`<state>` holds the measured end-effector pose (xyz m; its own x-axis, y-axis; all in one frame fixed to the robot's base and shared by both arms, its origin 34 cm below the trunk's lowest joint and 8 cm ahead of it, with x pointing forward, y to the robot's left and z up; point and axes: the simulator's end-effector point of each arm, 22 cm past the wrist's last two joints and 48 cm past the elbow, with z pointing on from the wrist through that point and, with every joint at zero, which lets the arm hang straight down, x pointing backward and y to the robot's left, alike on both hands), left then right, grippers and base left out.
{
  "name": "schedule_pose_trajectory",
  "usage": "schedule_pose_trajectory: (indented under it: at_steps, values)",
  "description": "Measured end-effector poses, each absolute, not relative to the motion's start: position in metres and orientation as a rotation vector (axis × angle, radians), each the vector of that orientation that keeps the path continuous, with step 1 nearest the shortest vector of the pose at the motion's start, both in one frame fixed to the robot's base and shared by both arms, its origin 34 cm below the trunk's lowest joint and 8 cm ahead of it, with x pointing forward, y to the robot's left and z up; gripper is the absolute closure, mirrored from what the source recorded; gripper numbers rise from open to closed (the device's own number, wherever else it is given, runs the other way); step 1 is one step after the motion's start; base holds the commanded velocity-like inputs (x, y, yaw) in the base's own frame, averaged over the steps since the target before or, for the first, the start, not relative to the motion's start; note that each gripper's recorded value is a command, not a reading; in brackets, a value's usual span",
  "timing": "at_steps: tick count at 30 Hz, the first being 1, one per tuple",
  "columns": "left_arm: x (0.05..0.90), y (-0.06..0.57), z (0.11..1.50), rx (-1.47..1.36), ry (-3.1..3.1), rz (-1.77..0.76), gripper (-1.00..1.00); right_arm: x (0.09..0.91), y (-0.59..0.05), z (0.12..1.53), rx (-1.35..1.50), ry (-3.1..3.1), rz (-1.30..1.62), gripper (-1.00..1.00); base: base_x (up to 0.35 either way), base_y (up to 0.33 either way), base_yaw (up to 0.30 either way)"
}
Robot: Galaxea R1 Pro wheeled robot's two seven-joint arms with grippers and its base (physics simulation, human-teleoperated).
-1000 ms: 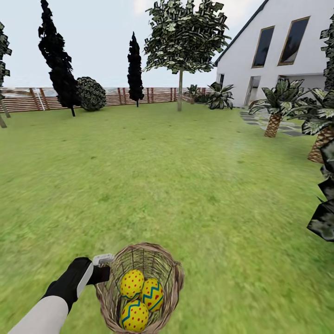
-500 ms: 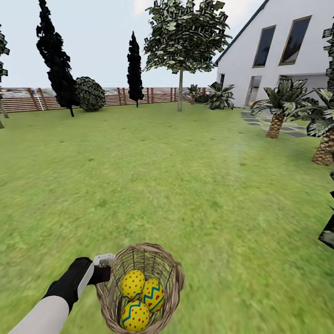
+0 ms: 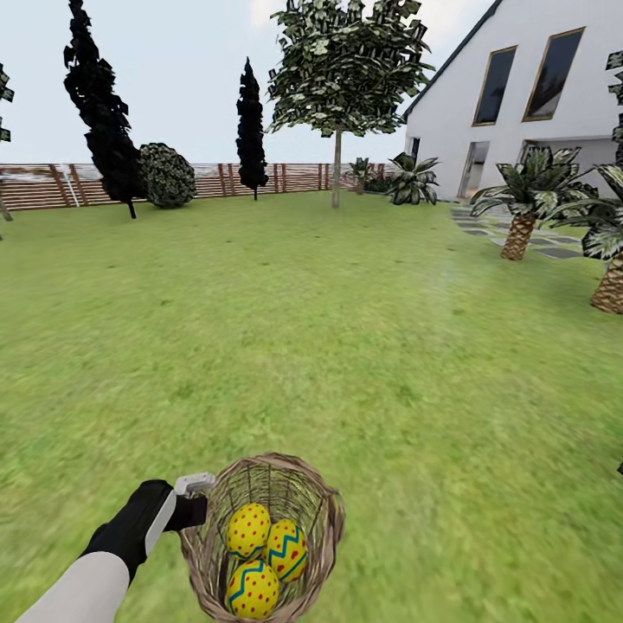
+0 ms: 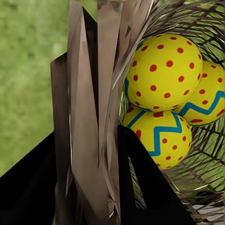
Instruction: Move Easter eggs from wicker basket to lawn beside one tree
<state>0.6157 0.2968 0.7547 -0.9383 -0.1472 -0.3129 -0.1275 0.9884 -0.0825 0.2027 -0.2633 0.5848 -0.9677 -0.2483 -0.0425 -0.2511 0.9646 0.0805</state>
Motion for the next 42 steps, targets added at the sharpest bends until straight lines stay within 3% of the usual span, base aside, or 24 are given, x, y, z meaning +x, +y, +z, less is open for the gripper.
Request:
schedule_pose_trajectory:
  at_steps: [42]
  values:
    - [0.6169,0.2968,0.7558,-0.197,2.806,-0.085,1.00,0.2027,-0.2633,0.5848,-0.392,3.082,0.133,-1.00,0.325,0.040,0.000]
